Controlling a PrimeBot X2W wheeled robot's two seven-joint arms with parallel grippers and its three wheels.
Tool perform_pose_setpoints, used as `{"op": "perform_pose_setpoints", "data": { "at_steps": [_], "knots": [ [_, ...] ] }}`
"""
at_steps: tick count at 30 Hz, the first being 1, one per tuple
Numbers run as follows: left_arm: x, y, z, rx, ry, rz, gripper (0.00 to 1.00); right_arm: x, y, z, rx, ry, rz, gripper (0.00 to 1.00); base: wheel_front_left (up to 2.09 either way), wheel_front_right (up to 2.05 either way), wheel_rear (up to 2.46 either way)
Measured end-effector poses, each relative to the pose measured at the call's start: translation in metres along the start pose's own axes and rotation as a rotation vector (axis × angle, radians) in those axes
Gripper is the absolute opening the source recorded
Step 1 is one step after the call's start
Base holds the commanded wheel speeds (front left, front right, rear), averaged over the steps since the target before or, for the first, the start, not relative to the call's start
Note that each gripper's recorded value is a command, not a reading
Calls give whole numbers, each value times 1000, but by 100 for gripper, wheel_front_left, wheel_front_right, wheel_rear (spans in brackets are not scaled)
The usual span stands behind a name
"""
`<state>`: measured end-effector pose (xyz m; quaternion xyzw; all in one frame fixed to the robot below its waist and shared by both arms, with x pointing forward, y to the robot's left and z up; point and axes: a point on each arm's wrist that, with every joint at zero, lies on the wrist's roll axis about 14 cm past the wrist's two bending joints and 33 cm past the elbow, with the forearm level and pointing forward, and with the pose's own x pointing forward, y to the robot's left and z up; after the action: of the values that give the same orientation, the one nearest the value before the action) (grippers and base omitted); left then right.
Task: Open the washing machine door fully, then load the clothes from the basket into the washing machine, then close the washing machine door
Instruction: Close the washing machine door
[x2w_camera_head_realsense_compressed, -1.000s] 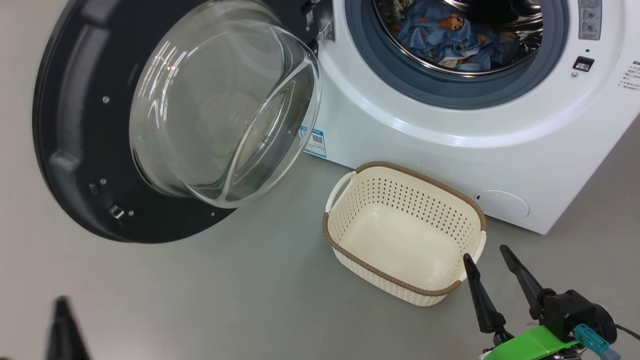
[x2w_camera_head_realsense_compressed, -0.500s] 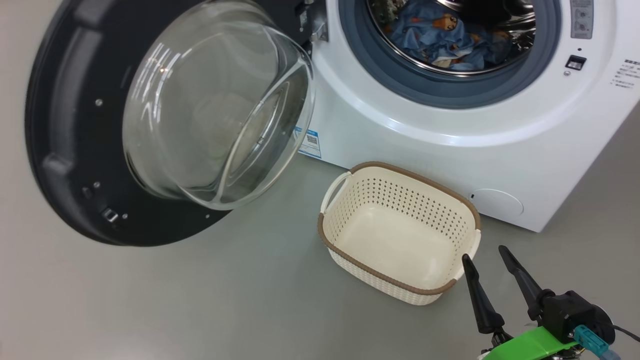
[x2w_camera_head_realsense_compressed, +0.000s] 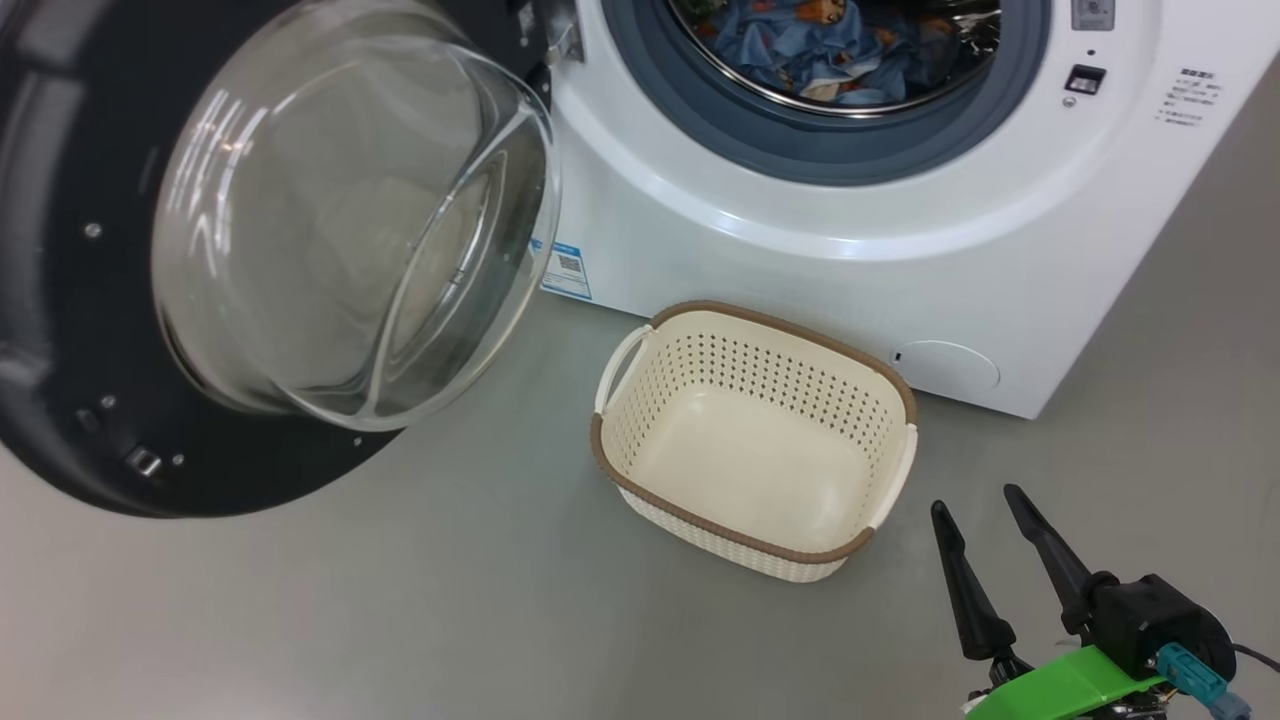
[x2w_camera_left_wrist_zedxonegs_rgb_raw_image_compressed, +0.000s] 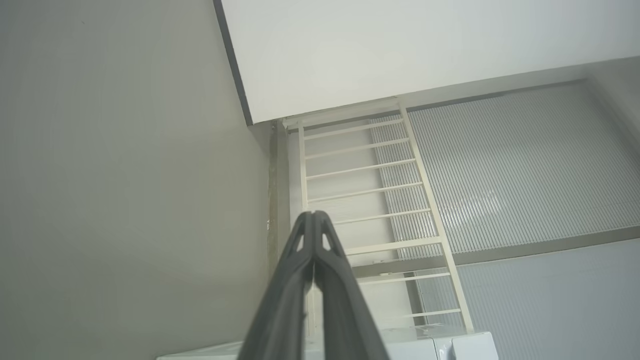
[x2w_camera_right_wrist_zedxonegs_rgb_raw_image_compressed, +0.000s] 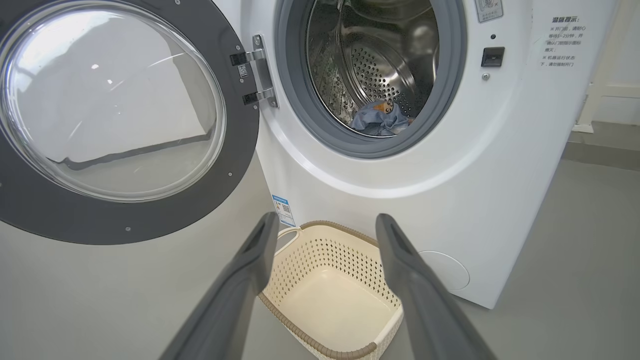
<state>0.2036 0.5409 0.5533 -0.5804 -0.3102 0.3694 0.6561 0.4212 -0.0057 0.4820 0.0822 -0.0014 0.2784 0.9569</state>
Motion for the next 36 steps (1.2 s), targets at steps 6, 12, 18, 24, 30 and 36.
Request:
{"op": "perform_pose_setpoints", "data": {
  "at_steps": [6,12,18,24,30,36],
  "knots": [
    [13,-5,-22,12,65,8,0,-2,-9,1,0,-3,-25,100,0,0,0],
    [18,2,-50,21,147,29,0,-6,-19,-3,0,11,-52,100,0,0,0],
    [20,2,-73,11,231,24,0,-8,-25,-6,3,20,-68,100,0,0,0],
    [17,3,-92,-2,327,25,0,-9,-27,-7,4,23,-75,100,0,0,0],
    [10,3,-109,-29,422,24,0,-6,-26,-8,8,24,-71,100,0,0,0],
    [4,-1,-124,-42,502,5,0,-5,-25,-9,12,26,-68,100,0,0,0]
  ]
}}
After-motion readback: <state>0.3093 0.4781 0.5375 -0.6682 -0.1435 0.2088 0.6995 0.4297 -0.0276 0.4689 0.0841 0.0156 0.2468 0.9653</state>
